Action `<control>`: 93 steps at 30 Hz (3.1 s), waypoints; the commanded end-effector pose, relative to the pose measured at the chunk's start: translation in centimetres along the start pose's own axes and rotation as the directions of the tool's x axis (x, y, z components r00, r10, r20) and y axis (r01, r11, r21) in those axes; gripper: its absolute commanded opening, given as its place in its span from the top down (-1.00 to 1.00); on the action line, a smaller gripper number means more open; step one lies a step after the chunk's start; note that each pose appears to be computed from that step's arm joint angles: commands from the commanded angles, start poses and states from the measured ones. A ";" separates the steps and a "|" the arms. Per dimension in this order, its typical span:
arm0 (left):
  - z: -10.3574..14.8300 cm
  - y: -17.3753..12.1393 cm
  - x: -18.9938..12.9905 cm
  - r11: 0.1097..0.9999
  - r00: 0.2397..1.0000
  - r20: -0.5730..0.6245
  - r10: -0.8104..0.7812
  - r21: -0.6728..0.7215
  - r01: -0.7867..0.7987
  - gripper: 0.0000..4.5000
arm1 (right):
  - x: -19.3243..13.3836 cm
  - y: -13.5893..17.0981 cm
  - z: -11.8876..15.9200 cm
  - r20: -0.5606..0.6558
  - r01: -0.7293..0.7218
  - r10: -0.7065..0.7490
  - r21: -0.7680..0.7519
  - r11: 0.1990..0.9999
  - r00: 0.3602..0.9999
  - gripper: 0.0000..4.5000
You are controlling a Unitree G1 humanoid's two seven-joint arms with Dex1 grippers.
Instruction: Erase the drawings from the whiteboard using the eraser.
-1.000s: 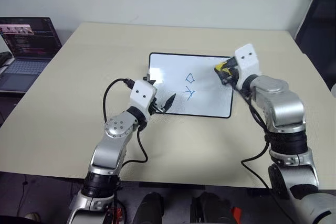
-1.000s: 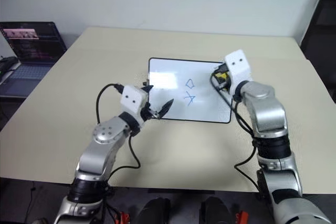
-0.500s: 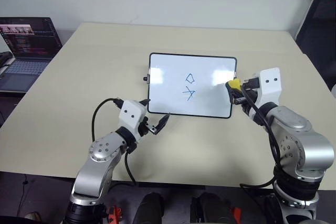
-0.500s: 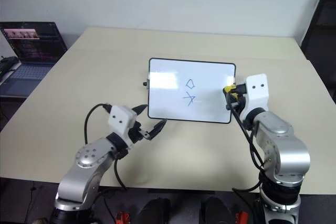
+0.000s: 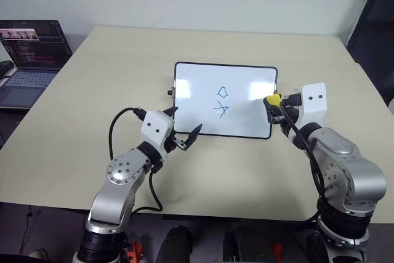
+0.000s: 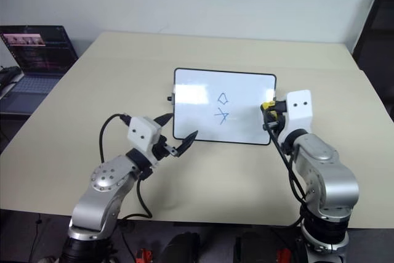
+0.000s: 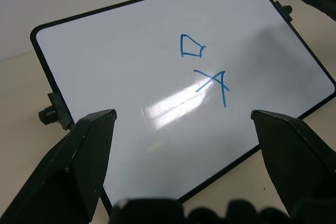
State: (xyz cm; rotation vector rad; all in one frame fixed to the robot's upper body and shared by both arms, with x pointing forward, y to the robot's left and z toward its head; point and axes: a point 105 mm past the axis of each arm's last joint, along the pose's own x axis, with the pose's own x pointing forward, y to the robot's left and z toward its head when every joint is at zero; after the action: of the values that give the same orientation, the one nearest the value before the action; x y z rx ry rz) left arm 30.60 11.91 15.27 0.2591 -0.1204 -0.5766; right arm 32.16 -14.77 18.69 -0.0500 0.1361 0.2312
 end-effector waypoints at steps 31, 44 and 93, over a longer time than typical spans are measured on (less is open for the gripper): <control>1.1 0.1 1.0 0.999 0.999 0.054 -0.005 0.052 0.002 -1.00 | 8.5 8.0 4.8 -0.002 -0.293 0.419 -0.719 0.630 0.908 0.62; 1.2 -0.2 0.8 0.999 0.998 0.056 0.010 0.046 -0.012 -1.00 | 10.0 8.7 2.0 -0.133 -0.376 0.420 -0.726 0.575 0.898 0.62; 1.3 -0.6 0.9 0.999 0.998 0.060 0.009 0.035 -0.011 -1.00 | 11.6 9.9 3.3 -0.109 -0.368 0.421 -0.706 0.605 0.901 0.62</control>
State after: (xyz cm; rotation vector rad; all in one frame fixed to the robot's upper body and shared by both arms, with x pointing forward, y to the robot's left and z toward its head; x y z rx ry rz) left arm 31.22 10.89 14.86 0.2663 -0.1282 -0.5720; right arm 41.39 -2.89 18.24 -0.7949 0.0435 0.7404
